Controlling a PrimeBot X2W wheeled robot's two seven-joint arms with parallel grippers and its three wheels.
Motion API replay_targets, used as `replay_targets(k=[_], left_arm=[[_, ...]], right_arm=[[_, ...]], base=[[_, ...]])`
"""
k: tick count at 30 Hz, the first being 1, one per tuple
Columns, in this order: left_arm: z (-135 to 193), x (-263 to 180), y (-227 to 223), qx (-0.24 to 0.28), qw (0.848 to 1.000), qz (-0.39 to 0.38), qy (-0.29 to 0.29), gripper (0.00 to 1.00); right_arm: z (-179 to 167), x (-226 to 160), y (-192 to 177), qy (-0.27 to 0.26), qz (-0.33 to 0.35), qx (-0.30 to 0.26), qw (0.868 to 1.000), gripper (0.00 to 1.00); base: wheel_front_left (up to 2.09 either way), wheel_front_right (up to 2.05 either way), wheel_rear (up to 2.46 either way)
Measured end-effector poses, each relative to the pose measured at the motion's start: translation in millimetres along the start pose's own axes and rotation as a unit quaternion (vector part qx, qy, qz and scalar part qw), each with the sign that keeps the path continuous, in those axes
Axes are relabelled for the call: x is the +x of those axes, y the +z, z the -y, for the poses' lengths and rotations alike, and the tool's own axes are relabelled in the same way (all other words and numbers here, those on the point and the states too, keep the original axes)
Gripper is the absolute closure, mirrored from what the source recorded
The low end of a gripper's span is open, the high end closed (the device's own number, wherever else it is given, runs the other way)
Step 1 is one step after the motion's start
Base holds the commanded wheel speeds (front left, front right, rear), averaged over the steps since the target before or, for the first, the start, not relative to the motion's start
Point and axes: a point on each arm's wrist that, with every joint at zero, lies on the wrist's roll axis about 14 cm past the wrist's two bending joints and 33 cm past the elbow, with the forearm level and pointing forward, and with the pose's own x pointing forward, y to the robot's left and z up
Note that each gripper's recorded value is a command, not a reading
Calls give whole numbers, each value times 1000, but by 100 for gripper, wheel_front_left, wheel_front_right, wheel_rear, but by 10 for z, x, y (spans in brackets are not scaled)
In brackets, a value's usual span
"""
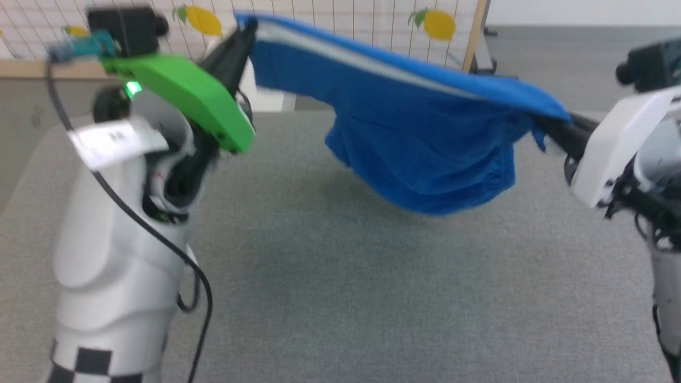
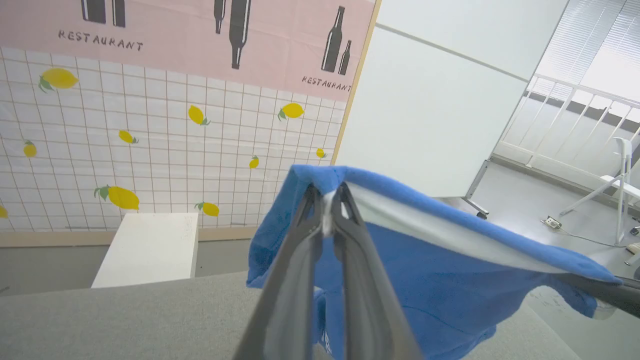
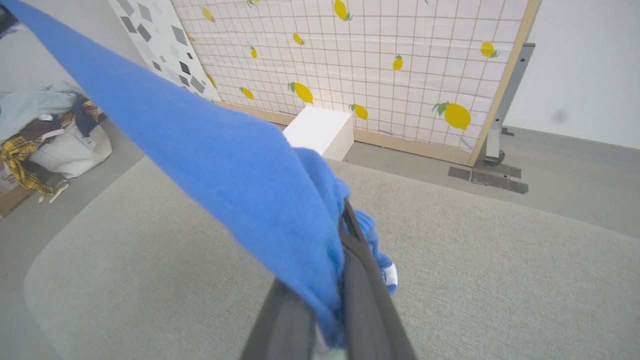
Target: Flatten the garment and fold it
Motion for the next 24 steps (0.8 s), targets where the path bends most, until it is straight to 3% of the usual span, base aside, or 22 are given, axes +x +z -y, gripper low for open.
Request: replay_targets(k=[6,12,17,24], left_arm=[[103,-39,655,65,997,37,-2,100],[-58,140,717,77,997,9,23,100],[-369,394,637,89,994,-16,64,100],[-736,860,631,124,986,-4,111,100]], right_arm=[[-278,-219,496,46,14,-18,999,100],[-333,-146,721,57,-6,-33,998,100],[-396,118,886,73,-5,-39,997,100],[-257,660,1149,46,23,-95,994,100]], base=[[0,0,0],[0,0,0],[0,0,0],[0,0,0]])
